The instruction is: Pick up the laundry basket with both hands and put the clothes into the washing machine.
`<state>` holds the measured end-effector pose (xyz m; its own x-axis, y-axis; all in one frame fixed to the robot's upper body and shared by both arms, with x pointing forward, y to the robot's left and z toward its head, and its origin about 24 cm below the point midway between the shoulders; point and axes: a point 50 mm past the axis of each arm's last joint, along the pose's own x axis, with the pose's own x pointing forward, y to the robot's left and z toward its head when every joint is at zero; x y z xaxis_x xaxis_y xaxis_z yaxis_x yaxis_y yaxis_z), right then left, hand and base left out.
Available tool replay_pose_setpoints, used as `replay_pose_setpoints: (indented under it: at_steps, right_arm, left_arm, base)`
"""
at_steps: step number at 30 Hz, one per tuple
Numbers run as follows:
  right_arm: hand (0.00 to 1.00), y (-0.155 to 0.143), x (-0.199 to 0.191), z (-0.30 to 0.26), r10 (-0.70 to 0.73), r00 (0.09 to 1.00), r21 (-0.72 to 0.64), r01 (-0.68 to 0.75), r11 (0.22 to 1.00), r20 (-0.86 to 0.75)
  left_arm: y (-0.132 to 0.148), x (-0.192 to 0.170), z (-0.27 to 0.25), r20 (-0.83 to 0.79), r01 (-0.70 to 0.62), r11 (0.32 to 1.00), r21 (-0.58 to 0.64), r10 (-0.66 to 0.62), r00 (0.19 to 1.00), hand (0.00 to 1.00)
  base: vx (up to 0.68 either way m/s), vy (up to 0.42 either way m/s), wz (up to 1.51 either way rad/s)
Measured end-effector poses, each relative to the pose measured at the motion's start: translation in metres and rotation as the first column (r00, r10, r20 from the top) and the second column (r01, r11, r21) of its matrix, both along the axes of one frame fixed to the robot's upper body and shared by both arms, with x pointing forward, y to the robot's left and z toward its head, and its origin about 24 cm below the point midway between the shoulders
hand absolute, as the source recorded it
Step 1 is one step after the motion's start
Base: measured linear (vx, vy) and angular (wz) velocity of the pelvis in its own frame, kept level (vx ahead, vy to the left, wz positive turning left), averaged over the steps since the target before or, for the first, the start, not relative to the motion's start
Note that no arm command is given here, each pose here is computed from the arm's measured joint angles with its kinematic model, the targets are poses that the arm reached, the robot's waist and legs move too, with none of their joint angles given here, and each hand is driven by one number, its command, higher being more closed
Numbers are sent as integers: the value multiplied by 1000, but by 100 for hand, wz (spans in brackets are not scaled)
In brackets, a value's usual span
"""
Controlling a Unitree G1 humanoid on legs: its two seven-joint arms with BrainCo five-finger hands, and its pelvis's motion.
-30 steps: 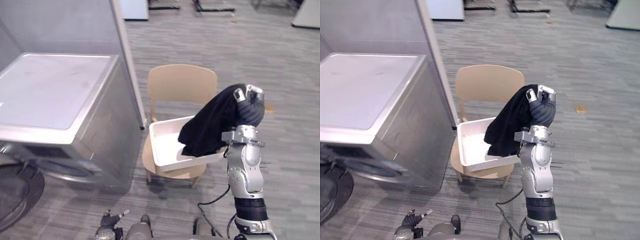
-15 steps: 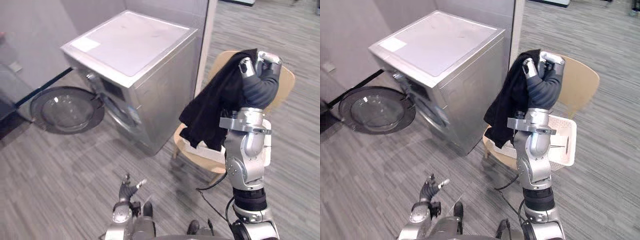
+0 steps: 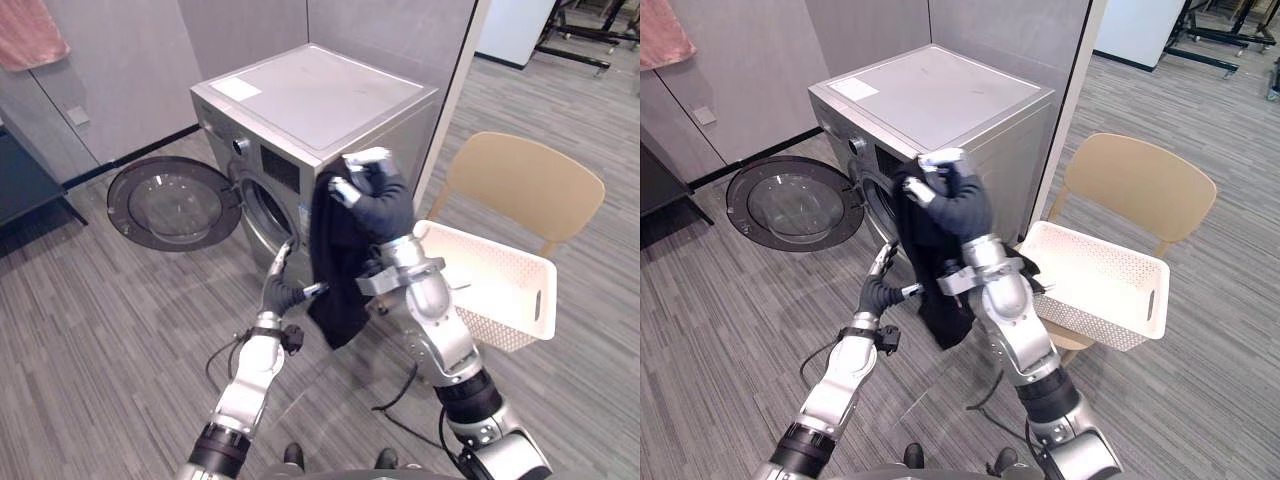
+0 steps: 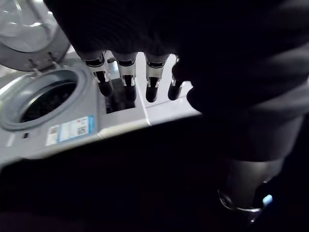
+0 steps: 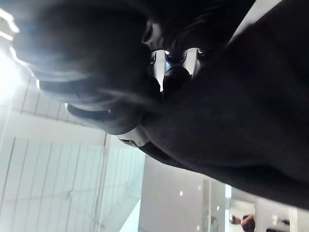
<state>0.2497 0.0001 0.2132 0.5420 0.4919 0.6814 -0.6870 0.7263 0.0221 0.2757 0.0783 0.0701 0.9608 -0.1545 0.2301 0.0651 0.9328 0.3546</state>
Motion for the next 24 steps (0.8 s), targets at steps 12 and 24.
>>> replay_pose_setpoints:
  at_steps: [12, 24]
  right_arm:
    - [100, 25, -3, 8, 112, 993, -17, -112, 994, -36]
    - [0, 17, 1, -16, 100, 984, -3, -101, 995, -148]
  left_arm:
    - [-11, 12, -53, -174, 77, 929, 363, -14, 985, 100]
    - [11, 5, -79, -310, 38, 946, 322, 67, 948, 100]
  base:
    - [16, -13, -1]
    - [2, 9, -6]
